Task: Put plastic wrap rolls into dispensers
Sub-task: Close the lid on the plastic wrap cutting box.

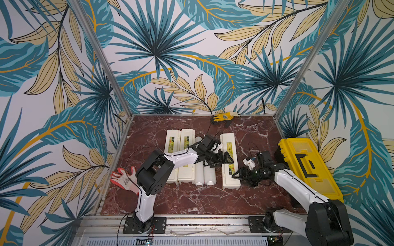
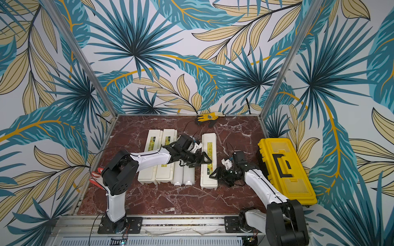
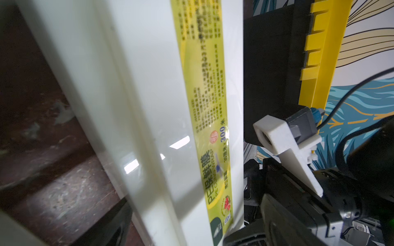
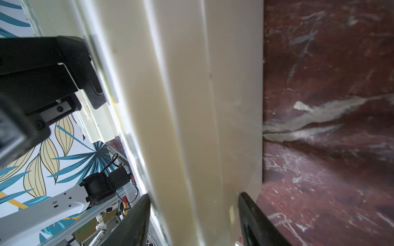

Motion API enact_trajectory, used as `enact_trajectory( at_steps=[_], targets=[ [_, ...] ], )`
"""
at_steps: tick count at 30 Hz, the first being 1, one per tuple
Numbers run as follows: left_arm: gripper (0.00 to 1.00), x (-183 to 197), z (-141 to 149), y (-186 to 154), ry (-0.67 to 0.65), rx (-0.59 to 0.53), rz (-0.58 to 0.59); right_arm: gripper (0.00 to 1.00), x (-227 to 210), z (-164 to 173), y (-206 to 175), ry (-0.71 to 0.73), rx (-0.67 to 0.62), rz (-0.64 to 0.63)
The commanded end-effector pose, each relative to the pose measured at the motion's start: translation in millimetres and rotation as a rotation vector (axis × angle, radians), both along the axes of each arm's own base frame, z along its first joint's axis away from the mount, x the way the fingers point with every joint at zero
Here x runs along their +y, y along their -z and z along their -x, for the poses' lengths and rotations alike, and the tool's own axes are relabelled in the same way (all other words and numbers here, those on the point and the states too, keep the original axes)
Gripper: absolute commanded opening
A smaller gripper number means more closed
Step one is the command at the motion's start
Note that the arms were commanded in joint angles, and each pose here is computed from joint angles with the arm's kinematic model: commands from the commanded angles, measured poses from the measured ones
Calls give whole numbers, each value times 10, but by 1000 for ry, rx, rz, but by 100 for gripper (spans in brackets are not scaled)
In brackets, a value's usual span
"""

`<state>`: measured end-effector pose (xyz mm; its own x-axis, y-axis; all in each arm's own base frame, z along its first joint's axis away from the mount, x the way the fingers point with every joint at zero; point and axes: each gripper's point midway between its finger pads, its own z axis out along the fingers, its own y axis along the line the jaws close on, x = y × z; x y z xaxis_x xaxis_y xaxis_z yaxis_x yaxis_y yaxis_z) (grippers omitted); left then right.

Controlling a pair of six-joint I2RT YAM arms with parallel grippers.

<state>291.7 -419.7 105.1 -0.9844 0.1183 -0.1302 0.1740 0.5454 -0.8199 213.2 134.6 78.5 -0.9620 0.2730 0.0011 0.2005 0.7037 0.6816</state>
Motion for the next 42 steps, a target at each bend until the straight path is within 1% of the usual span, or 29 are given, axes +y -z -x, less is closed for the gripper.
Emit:
enact_trajectory(
  at_steps=[1, 3, 6, 10, 11, 12, 16, 20, 23, 27, 31, 34, 37, 40, 42],
  targets=[
    [95, 113, 194, 470, 12, 87, -100, 59, -90, 159, 379, 92, 125, 45],
    [95, 112, 197, 464, 11, 88, -99, 53, -71, 170, 488, 122, 143, 21],
    [95, 117, 191, 475, 4, 93, -103, 48, -142, 209, 608, 153, 165, 63],
    [95, 131, 215, 542, 3, 115, -113, 45, -227, 178, 575, 150, 143, 126],
    [95, 138, 223, 563, 1, 121, -117, 47, -237, 137, 521, 141, 120, 136],
    [95, 143, 224, 560, 0, 120, -118, 55, -250, 71, 443, 137, 81, 146],
    [95, 137, 130, 452, -13, 69, -127, 74, -409, -251, 114, 161, -85, 234],
    [96, 89, -15, 278, 12, -8, -165, 85, -507, -651, -193, 191, -191, 215],
    [96, 59, -117, 171, 31, -55, -180, 89, -521, -964, -361, 188, -251, 165],
    [96, 51, -269, 63, 26, -99, -168, 91, -457, -1354, -481, 163, -303, 86],
    [95, 65, -429, 48, 17, -106, -155, 93, -388, -1761, -569, 132, -346, 29],
    [95, 48, -484, 115, 28, -92, -155, 93, -367, -2001, -471, 105, -322, 23],
    [94, 40, -463, 244, 42, -63, -165, 90, -366, -2156, -214, 87, -256, 25],
    [94, 52, -415, 376, 49, -27, -176, 79, -379, -2240, 7, 75, -200, 22],
    [94, 68, -377, 451, 54, -10, -185, 71, -383, -2242, 127, 55, -154, 18]
  ],
)
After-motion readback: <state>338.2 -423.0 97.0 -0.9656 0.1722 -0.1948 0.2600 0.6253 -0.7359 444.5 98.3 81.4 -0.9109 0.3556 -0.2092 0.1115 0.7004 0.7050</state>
